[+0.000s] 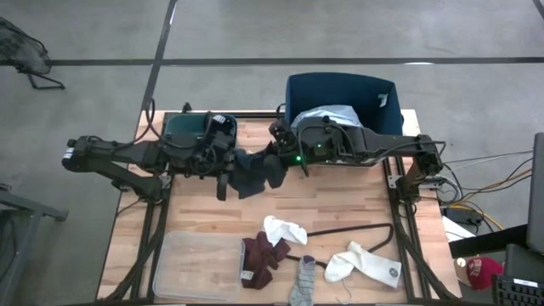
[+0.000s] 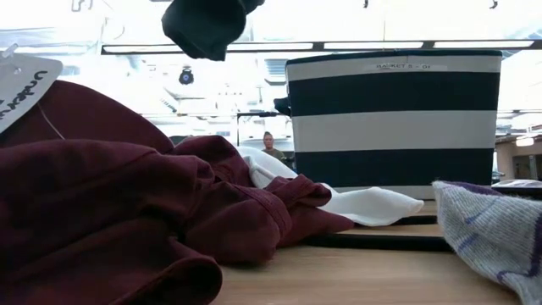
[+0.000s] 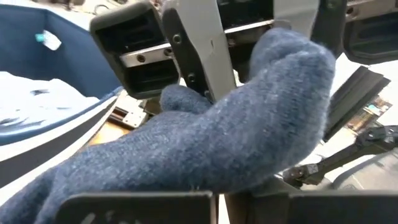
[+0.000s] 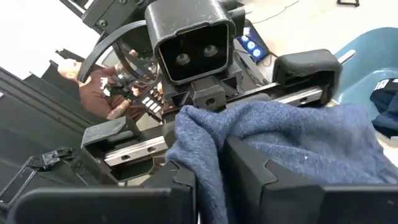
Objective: Pick & Place Cloths
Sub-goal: Put the dark blue pants into the green bin
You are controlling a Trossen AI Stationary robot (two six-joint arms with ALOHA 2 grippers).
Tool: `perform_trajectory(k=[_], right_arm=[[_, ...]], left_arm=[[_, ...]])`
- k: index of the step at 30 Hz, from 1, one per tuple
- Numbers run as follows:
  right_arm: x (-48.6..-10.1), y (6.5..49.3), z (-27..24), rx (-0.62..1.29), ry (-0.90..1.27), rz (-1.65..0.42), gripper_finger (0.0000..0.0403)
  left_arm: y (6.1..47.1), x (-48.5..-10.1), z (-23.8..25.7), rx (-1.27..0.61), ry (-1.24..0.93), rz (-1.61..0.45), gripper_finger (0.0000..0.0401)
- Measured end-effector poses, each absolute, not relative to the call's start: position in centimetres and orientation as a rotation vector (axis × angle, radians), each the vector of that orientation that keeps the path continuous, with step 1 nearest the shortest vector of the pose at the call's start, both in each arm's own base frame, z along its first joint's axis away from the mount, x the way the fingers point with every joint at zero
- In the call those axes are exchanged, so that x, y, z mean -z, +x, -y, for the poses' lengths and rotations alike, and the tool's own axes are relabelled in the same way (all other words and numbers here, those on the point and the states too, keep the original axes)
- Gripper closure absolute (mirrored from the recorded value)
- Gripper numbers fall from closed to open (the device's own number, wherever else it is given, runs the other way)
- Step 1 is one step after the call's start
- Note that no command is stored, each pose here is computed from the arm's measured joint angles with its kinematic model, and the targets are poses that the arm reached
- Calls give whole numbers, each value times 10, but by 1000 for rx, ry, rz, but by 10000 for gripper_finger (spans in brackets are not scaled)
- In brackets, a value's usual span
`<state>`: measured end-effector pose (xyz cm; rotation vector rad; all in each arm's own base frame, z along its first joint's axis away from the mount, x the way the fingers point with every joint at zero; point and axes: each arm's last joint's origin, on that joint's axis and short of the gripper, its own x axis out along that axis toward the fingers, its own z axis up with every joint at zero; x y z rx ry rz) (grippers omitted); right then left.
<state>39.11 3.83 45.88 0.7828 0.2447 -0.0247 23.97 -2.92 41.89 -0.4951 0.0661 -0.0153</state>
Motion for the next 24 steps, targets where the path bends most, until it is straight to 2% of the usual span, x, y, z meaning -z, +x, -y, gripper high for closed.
perform_trajectory(k=[15, 24], right_arm=[[-466, 390, -36, 48, 743, -185, 215], [-483, 381, -36, 8, 700, -87, 173]], left_arm=[[203, -425, 18, -208, -485, -68, 397], [177, -427, 11, -358, -479, -61, 398]])
